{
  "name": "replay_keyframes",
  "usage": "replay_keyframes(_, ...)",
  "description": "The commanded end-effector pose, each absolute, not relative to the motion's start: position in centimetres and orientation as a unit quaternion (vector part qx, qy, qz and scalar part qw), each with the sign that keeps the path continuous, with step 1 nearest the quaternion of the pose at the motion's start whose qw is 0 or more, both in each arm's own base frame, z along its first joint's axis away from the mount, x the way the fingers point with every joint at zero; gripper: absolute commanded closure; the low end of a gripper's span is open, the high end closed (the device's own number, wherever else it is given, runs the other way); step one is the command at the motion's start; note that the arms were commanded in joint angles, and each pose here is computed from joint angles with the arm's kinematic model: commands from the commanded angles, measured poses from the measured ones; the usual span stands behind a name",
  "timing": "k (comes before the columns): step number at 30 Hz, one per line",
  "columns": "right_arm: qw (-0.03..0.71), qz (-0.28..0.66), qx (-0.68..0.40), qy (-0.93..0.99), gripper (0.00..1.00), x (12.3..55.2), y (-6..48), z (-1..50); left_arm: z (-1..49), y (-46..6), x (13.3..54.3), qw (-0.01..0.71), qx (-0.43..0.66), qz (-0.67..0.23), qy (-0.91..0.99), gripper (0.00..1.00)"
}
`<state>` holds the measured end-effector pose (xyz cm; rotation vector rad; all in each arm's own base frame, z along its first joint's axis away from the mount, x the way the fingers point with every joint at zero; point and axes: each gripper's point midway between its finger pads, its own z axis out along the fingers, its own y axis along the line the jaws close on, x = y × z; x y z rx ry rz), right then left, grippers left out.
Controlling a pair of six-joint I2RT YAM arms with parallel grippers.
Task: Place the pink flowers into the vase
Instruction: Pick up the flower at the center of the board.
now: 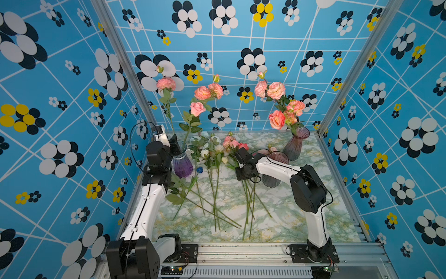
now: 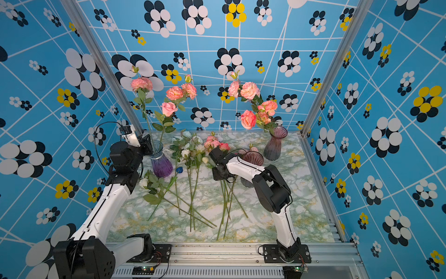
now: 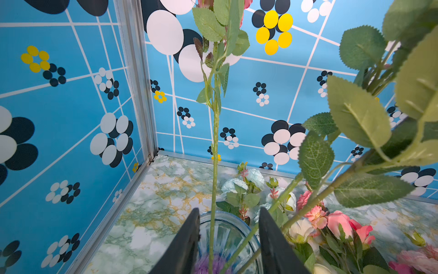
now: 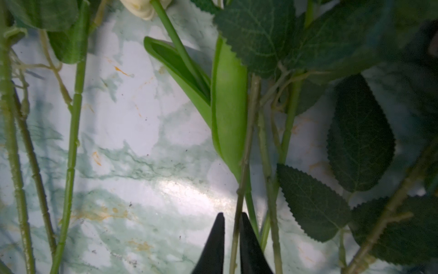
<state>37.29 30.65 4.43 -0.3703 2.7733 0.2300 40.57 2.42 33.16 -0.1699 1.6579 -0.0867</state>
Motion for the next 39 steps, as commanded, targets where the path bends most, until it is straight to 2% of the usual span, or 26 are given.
replay_keyframes(1, 0.156, 0.068, -0.132, 0.977, 0.87, 37.4, 30.2, 3.6, 35.8, 2.5, 39.5, 0.688, -0.075, -0.03, 0.721, 0.58)
replay_keyframes(2, 0.153, 0.065, -0.132, 0.977, 0.86, 37.3, 30.1, 3.4, 35.8, 2.5, 39.4, 0.687, -0.075, -0.031, 0.722, 0.52)
replay_keyframes(11, 0.156, 0.046, -0.14, 0.977, 0.83, 38.1, 30.0, 3.5, 37.6, 1.9, 37.6, 0.694, -0.081, -0.055, 0.713, 0.37)
replay_keyframes(13, 0.155, 0.049, -0.144, 0.976, 0.93, 38.1, 30.2, 3.5, 37.9, 1.4, 37.1, 0.693, -0.079, -0.07, 0.713, 0.31)
replay_keyframes(14, 0.153, 0.051, -0.146, 0.976, 1.0, 38.0, 30.3, 3.5, 37.9, 1.2, 36.9, 0.691, -0.079, -0.077, 0.714, 0.25)
replay_keyframes(18, 0.165, 0.059, -0.146, 0.974, 1.0, 38.3, 30.5, 4.9, 37.8, 0.3, 35.8, 0.684, -0.082, -0.105, 0.717, 0.0)
replay_keyframes(25, 0.193, 0.086, -0.158, 0.965, 1.0, 38.7, 31.4, 9.4, 36.0, -3.5, 34.9, 0.647, -0.049, -0.164, 0.743, 0.0)
replay_keyframes(39, 0.318, 0.187, -0.16, 0.916, 1.0, 38.4, 32.4, 22.4, 29.4, -14.8, 35.9, 0.52, -0.005, -0.342, 0.783, 0.01)
